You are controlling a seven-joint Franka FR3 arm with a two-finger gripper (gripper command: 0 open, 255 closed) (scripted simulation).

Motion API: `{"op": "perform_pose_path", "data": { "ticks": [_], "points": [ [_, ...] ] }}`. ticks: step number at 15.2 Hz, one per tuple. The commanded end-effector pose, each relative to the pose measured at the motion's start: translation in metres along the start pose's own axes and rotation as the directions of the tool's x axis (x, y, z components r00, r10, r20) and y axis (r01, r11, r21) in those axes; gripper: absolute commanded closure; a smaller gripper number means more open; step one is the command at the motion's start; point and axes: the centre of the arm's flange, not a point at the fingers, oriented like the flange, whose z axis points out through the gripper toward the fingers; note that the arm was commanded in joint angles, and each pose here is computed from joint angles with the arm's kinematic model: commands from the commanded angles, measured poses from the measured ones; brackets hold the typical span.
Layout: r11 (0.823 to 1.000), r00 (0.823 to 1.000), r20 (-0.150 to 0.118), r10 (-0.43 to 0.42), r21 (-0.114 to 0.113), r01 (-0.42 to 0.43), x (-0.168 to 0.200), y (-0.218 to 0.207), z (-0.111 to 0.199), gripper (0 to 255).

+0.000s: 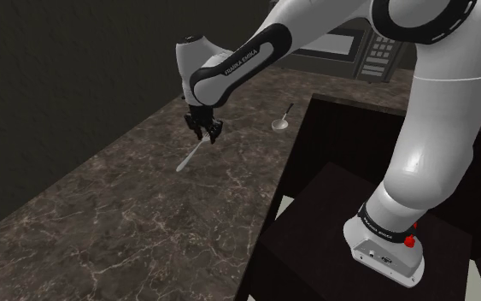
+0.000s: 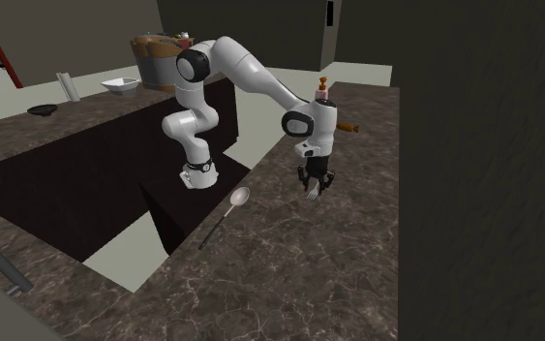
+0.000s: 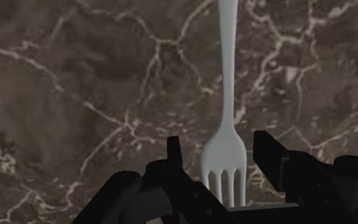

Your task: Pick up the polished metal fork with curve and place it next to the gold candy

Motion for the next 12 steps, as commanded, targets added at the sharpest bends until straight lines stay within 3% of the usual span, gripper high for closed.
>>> {"op": "perform_pose_path", "data": {
  "ticks": [1, 7, 12],
  "points": [
    [1.0, 1.0, 0.005, 0.001, 0.015, -0.001, 0.001, -0.002, 0.003, 255],
    [1.0, 1.0, 0.005, 0.001, 0.015, -0.001, 0.001, -0.002, 0.003, 255],
    [1.0, 1.0, 0.005, 0.001, 0.015, -0.001, 0.003, -0.002, -0.023, 255]
  ]
}}
